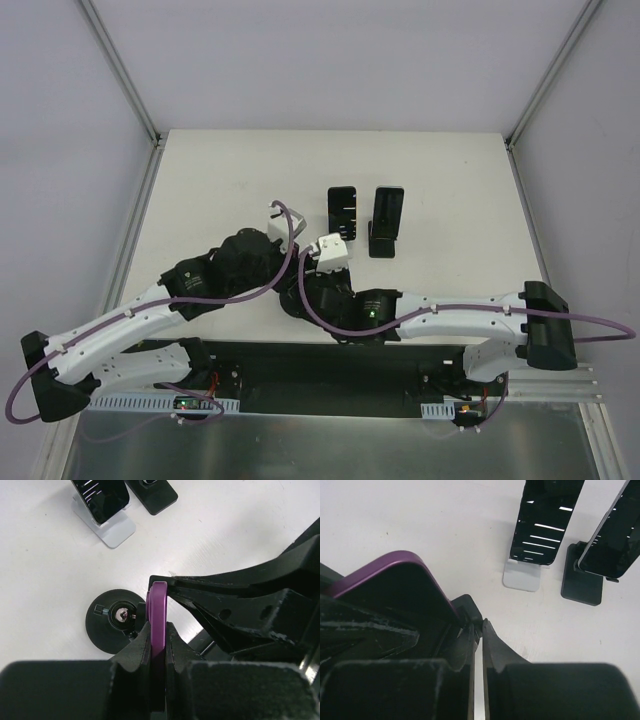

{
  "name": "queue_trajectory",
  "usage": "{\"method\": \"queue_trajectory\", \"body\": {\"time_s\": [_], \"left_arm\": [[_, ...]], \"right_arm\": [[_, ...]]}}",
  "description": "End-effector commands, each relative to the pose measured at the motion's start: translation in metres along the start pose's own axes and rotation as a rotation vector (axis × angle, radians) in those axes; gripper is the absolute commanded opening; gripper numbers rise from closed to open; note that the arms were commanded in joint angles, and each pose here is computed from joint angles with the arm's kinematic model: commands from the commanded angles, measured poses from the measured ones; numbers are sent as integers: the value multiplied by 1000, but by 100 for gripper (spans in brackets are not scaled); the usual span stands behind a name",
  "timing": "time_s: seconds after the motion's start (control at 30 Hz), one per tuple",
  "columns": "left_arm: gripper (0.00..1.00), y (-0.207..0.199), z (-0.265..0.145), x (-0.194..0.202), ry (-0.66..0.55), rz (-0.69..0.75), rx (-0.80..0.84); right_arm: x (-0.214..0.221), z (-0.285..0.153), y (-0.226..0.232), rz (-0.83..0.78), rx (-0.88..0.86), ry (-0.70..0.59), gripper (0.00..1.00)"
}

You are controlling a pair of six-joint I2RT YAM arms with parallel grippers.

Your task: Place the phone on the phone stand

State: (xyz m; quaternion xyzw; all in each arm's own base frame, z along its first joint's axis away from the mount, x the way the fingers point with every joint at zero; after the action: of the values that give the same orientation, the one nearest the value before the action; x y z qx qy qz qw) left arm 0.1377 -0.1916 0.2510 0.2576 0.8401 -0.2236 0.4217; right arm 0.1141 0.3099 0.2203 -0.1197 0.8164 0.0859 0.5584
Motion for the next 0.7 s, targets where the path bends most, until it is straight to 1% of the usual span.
{"method": "queue_trajectory", "body": {"time_s": [0.0,0.13,0.27,0.37,0.4,0.43,0.47,0.5,0.53,0.57,0.6,0.63,0.67], "left_arm": [[0,59,5,1,-36,-6,-493],[0,59,5,-1,-40,-26,-508],[0,59,9,2,-16,-33,-509],[0,56,8,5,-14,-41,-472],[0,54,8,6,-17,-43,-450],[0,52,8,6,-19,-28,-426],[0,51,6,6,-25,-24,-403],[0,48,6,6,-21,-20,-369],[0,46,2,3,-37,3,-338],[0,45,-1,2,-44,15,-315],[0,48,-3,0,-51,14,-305],[0,42,-7,-3,-54,45,-206],[0,42,-9,-8,-72,53,-162]], "right_arm": [[-43,-35,29,234,-96,-105,0],[-59,-41,40,223,-63,-133,1],[-49,-37,46,185,-4,-116,1],[-49,-42,39,171,-7,-116,1],[-50,-45,34,167,-10,-114,4],[-53,-48,29,125,-21,-120,14],[-50,-51,19,92,-49,-120,19],[-53,-54,21,114,-105,-122,23],[-51,-56,17,92,-136,-121,28],[-56,-62,7,28,-203,-135,31],[-43,-56,2,-11,-234,-140,32],[-40,-56,-4,-39,-261,-131,32],[-42,-60,-12,-56,-334,-118,32]]}}
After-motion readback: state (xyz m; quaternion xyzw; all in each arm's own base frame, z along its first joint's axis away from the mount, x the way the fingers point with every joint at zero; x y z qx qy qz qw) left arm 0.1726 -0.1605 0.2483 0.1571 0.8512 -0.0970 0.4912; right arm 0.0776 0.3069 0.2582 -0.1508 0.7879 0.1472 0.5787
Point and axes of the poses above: each gripper's point midway between its finger pads, its own z axis out along the fingers, its own y axis along the line the jaws close on, x = y × z, the point moved 7 cm from there along -z, back along the fingers, and after that the axes turned 2 degrees about z, right-handed, at the moved point
